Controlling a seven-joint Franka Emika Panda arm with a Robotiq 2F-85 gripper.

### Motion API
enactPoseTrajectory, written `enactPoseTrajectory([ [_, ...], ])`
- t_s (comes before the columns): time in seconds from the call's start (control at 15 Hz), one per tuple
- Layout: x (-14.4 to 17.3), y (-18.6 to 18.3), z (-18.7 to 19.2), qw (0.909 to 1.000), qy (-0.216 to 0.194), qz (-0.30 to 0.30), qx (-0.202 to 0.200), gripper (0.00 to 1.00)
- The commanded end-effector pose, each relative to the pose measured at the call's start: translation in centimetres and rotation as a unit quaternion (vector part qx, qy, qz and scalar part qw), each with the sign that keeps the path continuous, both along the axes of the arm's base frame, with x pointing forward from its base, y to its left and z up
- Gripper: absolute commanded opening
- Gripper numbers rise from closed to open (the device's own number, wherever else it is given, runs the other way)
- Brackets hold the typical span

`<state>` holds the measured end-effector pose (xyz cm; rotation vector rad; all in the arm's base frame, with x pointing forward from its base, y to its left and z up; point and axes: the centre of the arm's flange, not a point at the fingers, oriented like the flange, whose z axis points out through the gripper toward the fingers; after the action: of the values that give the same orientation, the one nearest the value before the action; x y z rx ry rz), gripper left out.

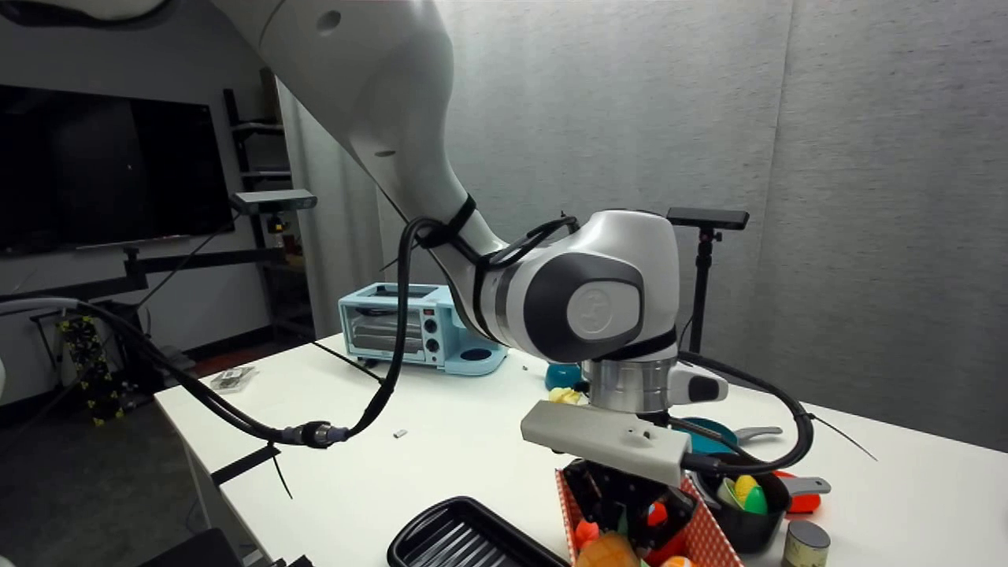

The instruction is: Take the pineapple plush toy out of the box and put it on the tray

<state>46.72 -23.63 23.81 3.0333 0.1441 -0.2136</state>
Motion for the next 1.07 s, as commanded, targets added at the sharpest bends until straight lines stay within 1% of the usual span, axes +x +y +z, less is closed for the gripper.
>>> enactPoseTrajectory([
  [0.0, -1.8, 3.2, 2.7, 0.9991, -0.007, 0.036, 0.020, 0.00],
  [0.07, -1.8, 4.1, 3.3, 0.9986, -0.012, 0.045, 0.026, 0.03],
  [0.13, -1.9, 5.1, 4.2, 0.9977, -0.019, 0.055, 0.035, 0.02],
  [0.33, -2.4, 7.8, 6.7, 0.9942, -0.042, 0.079, 0.059, 0.03],
  [0.53, -3.4, 10.0, 8.4, 0.9896, -0.044, 0.109, 0.082, 0.03],
  [0.73, -4.5, 11.3, 8.2, 0.9871, -0.024, 0.133, 0.087, 0.03],
  [1.0, -5.4, 12.7, 4.8, 0.9811, 0.005, 0.168, 0.095, 0.03],
])
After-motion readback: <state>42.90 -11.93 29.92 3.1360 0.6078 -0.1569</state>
